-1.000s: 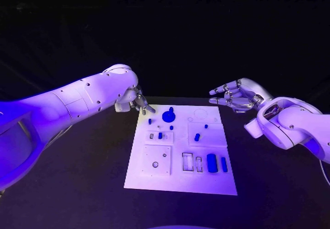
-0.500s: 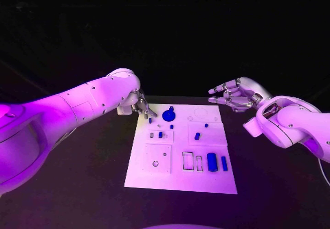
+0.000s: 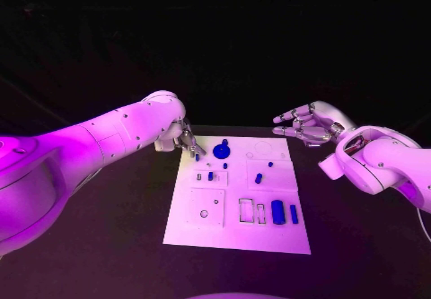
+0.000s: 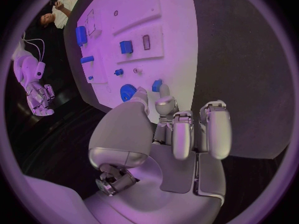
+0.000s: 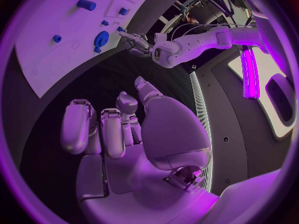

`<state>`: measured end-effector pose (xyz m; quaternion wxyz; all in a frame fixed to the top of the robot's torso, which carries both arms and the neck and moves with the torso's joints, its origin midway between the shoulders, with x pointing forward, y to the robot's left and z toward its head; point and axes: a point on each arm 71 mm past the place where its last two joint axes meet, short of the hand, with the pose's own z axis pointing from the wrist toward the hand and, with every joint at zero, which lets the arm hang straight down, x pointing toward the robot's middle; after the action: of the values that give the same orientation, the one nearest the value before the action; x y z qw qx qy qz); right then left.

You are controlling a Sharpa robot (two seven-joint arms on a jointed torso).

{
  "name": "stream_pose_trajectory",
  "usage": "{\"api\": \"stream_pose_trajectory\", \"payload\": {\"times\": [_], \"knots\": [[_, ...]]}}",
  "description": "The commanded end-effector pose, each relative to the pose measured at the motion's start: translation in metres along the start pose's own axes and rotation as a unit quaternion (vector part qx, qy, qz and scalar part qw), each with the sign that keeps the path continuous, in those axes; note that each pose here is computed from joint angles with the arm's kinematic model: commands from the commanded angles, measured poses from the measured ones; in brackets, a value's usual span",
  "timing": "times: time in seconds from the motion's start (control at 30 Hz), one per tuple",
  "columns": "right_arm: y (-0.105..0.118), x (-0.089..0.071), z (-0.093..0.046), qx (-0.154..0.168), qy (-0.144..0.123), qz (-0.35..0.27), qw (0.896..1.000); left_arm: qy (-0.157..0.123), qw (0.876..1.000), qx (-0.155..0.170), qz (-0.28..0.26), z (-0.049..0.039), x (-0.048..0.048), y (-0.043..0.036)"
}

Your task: Assemble the parts on the task board

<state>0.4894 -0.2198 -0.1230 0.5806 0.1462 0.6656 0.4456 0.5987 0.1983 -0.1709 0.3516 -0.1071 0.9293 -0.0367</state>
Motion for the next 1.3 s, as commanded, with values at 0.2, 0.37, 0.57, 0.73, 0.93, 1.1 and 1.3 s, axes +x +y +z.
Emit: {"api": "stream_pose_trajectory", "payload": {"times": [0.2, 0.37, 0.57, 0.73, 0.93, 1.1, 1.3], "knots": [[0.0008, 0.0016, 0.0, -0.004, 0.007, 0.0, 1.0, 0.007, 1.0, 0.005, 0.001, 0.0019, 0.0026, -0.002], [0.001, 0.0019, 0.0001, -0.004, 0.007, 0.0, 1.0, 0.009, 1.0, 0.006, 0.001, 0.0032, 0.005, -0.0028], [0.0011, 0.0021, 0.0002, -0.004, 0.007, 0.0, 1.0, 0.009, 1.0, 0.007, 0.001, 0.0041, 0.0063, -0.0029], [0.0011, 0.002, 0.0001, -0.004, 0.007, -0.001, 1.0, 0.006, 1.0, 0.008, -0.002, 0.0043, 0.006, -0.0024], [0.001, 0.0019, 0.0001, -0.004, 0.008, -0.001, 1.0, -0.006, 1.0, 0.016, -0.011, 0.0041, 0.0046, -0.0032], [0.0007, 0.0019, 0.0002, -0.003, 0.008, -0.001, 1.0, -0.012, 0.999, 0.032, -0.034, 0.0026, 0.0038, -0.0022], [-0.0003, 0.0014, -0.0001, -0.001, 0.01, -0.001, 1.0, -0.014, 0.997, 0.048, -0.053, -0.0029, 0.0051, 0.003]]}}
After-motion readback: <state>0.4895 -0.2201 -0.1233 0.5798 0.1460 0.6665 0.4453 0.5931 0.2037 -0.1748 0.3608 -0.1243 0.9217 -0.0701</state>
